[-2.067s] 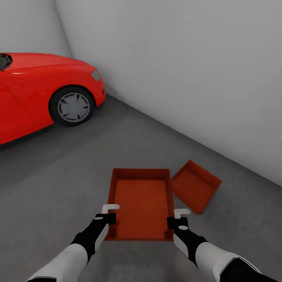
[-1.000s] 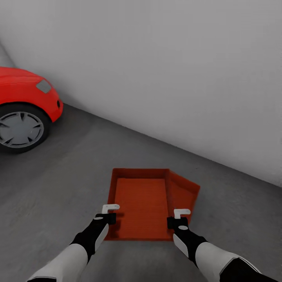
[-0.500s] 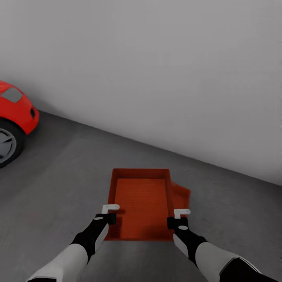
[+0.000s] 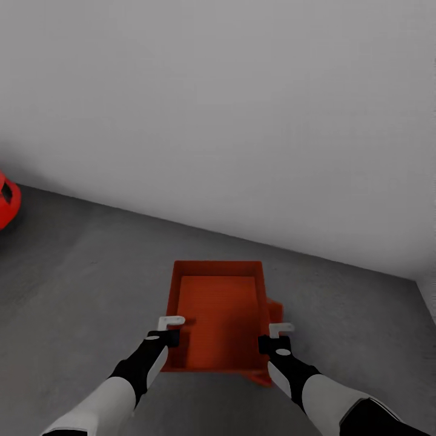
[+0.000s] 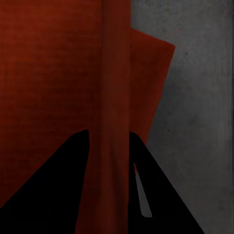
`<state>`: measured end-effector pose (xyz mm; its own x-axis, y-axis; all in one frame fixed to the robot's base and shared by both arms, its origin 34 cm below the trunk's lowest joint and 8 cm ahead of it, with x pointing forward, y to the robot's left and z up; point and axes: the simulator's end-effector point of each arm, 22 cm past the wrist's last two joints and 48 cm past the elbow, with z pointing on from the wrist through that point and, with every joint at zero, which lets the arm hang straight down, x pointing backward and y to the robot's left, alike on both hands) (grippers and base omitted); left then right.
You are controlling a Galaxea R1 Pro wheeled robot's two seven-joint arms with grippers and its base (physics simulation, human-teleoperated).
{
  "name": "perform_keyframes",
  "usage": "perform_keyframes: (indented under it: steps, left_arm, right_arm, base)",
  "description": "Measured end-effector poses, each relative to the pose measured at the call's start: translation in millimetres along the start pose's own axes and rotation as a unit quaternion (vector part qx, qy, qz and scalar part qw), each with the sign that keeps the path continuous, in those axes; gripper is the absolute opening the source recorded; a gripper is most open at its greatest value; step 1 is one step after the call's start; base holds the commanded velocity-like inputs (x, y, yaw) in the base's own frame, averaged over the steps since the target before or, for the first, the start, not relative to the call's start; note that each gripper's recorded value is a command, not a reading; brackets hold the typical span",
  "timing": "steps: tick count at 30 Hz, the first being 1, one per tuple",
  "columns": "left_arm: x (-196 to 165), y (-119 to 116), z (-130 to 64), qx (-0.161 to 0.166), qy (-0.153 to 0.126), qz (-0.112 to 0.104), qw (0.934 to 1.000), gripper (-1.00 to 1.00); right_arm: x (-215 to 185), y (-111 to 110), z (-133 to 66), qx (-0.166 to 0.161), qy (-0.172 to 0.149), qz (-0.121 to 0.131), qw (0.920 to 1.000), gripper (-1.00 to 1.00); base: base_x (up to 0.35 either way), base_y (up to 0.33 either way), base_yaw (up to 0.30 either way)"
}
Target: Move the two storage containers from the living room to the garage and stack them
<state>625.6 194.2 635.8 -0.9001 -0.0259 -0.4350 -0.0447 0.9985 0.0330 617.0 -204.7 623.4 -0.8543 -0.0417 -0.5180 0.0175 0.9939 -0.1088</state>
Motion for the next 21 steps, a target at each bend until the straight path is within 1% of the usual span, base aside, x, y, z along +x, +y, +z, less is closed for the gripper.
perform_keyframes:
  steps: [7, 13, 16, 19, 21]
  left_arm:
    - [-1.0, -0.3, -0.2, 0.0, -0.001, 0.0, 1.0, -1.0]
    - [-0.7, -0.7, -0.2, 0.0, -0.001, -0.001, 1.0, -1.0]
    - [-2.5, -0.4, 0.1, 0.0, -0.004, -0.001, 1.0, -1.0]
    - [2.4, -1.1, 0.6, 0.0, 0.001, -0.002, 1.0, -1.0]
    - [0.4, -0.8, 0.5, 0.0, -0.001, -0.002, 1.0, -1.0]
  right_arm:
    - [-1.1, -0.4, 0.1, 0.0, -0.001, 0.0, 1.0, -1.0]
    - [-1.5, -0.8, 0.3, 0.0, -0.002, -0.001, 1.0, -1.0]
    - [-3.5, -0.6, 0.6, 0.0, -0.004, -0.001, 1.0, -1.0]
    - [0.5, -1.3, 0.7, 0.0, 0.001, -0.003, 1.0, -1.0]
    - [-1.1, -0.9, 0.7, 0.0, -0.001, -0.002, 1.0, -1.0]
  base:
    - [0.321, 0.0, -0.206]
    - [0.319, 0.0, -0.049]
    - [0.104, 0.0, -0.004]
    - [0.025, 0.0, -0.003]
    - [0.006, 0.0, -0.06]
